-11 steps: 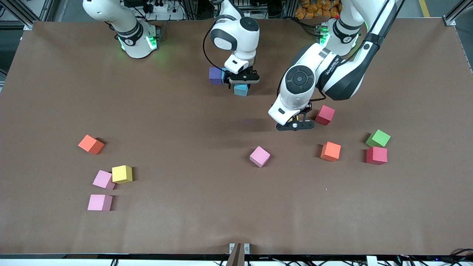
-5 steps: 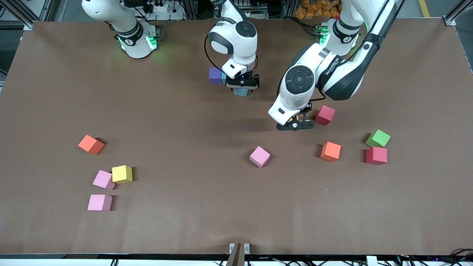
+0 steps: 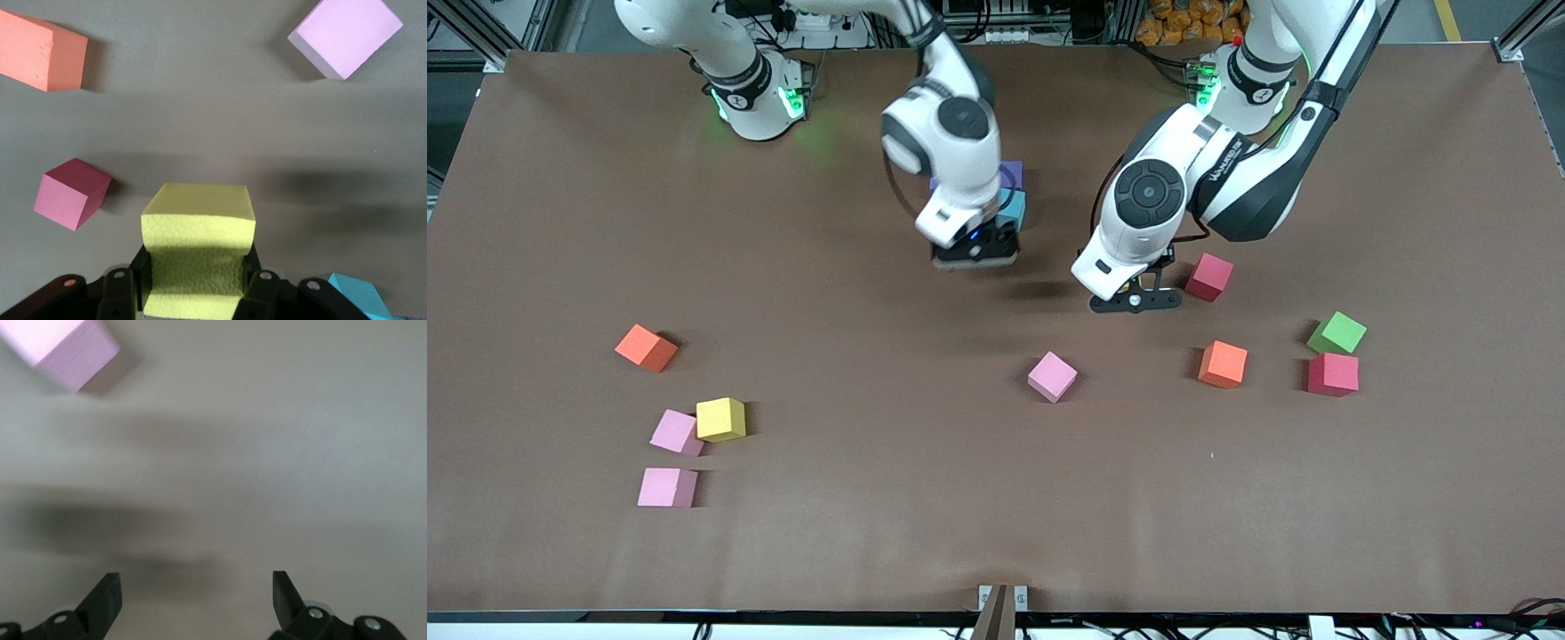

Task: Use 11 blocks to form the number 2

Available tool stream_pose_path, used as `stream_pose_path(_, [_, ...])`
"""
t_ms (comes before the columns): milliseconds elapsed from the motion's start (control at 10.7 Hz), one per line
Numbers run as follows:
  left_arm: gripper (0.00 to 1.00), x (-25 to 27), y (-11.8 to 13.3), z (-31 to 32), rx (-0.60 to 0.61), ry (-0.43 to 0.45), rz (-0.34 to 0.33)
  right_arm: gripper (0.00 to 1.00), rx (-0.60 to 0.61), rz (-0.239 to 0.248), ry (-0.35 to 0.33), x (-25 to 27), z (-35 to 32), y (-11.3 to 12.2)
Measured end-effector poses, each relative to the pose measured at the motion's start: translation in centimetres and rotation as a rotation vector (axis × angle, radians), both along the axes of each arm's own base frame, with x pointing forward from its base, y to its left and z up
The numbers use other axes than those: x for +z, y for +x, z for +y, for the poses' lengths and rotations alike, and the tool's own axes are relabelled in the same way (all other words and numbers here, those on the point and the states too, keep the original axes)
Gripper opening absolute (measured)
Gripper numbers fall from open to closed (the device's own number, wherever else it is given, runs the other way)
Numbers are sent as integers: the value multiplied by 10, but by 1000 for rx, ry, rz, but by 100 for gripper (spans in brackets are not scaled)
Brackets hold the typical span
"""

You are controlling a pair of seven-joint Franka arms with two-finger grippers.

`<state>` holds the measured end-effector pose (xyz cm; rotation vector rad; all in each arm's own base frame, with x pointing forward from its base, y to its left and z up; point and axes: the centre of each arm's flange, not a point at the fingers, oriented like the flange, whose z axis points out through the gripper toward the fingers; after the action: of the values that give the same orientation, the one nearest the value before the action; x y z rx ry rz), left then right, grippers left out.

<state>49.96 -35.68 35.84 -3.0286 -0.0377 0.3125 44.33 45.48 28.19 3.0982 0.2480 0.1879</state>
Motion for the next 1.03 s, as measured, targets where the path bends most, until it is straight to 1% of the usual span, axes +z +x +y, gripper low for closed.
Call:
stream_pose_path(93, [54, -1, -3, -4, 4, -13, 11, 100, 70, 8, -27, 5, -30, 29])
stream_pose_path(187, [54, -2, -7, -10, 3, -28, 17, 100, 132, 25, -37, 13, -63, 58])
stream_pose_path(280, [54, -3, -13, -20, -11, -42, 11, 100, 196, 44, -29, 21, -95, 84])
stream_pose_path(373, [54, -6, -21, -35, -35, -58, -1, 100, 273, 52, -18, 26, -131, 109])
stream_pose_path(560, [54, -18, -38, -67, -83, -94, -25, 100, 393, 48, -21, 31, -203, 150])
stream_pose_path(840, [54, -46, -57, -107, -133, -157, -55, 100, 504, 54, -42, 33, -302, 184])
stream_pose_path(933, [54, -59, -64, -119, -136, -173, -59, 100, 554, 71, -49, 32, -341, 190])
stream_pose_path(1026, [54, -74, -74, -132, -129, -185, -58, 100, 609, 103, -49, 29, -383, 193])
